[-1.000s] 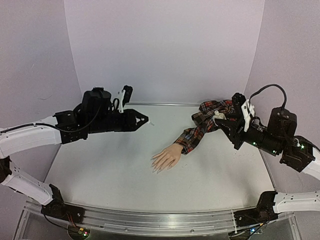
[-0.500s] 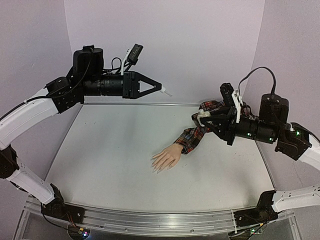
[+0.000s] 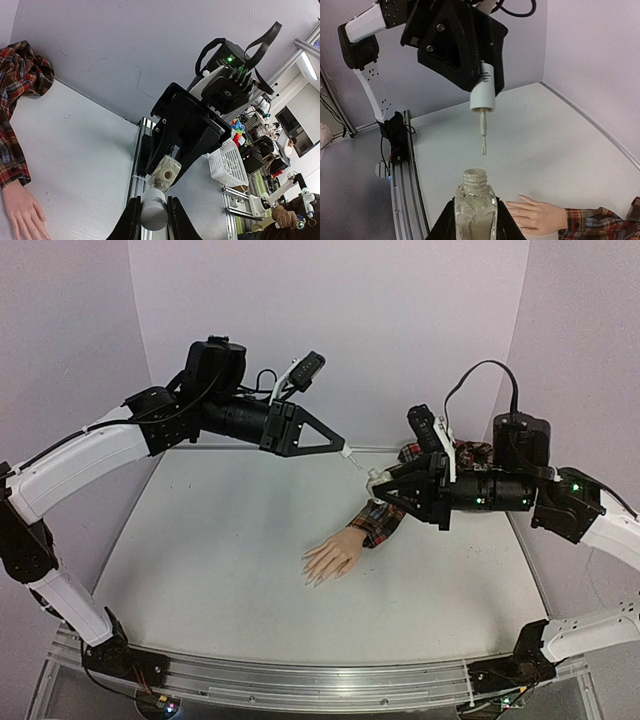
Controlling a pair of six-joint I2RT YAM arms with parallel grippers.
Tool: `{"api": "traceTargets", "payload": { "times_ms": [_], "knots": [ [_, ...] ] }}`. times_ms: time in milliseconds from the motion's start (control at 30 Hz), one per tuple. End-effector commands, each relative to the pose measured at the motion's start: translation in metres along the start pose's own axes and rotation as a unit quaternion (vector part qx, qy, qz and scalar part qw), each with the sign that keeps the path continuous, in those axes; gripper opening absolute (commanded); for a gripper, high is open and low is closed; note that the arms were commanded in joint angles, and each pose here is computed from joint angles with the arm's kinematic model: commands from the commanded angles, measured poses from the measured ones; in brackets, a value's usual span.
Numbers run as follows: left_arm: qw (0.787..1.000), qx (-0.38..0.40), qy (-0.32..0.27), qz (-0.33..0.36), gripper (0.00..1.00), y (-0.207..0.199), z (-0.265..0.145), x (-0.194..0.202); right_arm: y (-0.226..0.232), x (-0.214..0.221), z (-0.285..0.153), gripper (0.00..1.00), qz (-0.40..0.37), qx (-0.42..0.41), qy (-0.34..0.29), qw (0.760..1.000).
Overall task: Paint the nails
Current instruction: Close the nail polish bottle cap on the nail polish bottle.
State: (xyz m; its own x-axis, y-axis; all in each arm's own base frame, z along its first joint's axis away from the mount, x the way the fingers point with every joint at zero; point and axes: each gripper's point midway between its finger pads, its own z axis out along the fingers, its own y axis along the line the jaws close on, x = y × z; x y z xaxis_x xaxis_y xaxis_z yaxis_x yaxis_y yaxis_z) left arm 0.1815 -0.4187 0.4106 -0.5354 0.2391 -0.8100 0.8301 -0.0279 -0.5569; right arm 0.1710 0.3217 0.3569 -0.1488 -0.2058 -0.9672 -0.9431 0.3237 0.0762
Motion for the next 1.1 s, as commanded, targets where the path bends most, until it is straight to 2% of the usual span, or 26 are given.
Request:
{"api": "traceTargets", "payload": {
  "times_ms": [0,467,1067],
  "knots": [
    [0.999,0.023,-0.011,0.032,0.00,-0.020,-0.008,-0.018,0.013,-0.024,-0.001,0.00,-0.020,-0.035,-0.025,0.999],
    [0.999,0.033,-0.006,0.034,0.00,-0.023,-0.006,-0.017,-0.005,-0.025,0.001,0.00,-0.017,0.016,-0.026,0.999],
    [0.999,0.031,-0.002,0.029,0.00,-0.020,-0.005,-0.015,-0.001,-0.024,0.007,0.00,-0.018,-0.002,-0.020,1.000]
  ]
}}
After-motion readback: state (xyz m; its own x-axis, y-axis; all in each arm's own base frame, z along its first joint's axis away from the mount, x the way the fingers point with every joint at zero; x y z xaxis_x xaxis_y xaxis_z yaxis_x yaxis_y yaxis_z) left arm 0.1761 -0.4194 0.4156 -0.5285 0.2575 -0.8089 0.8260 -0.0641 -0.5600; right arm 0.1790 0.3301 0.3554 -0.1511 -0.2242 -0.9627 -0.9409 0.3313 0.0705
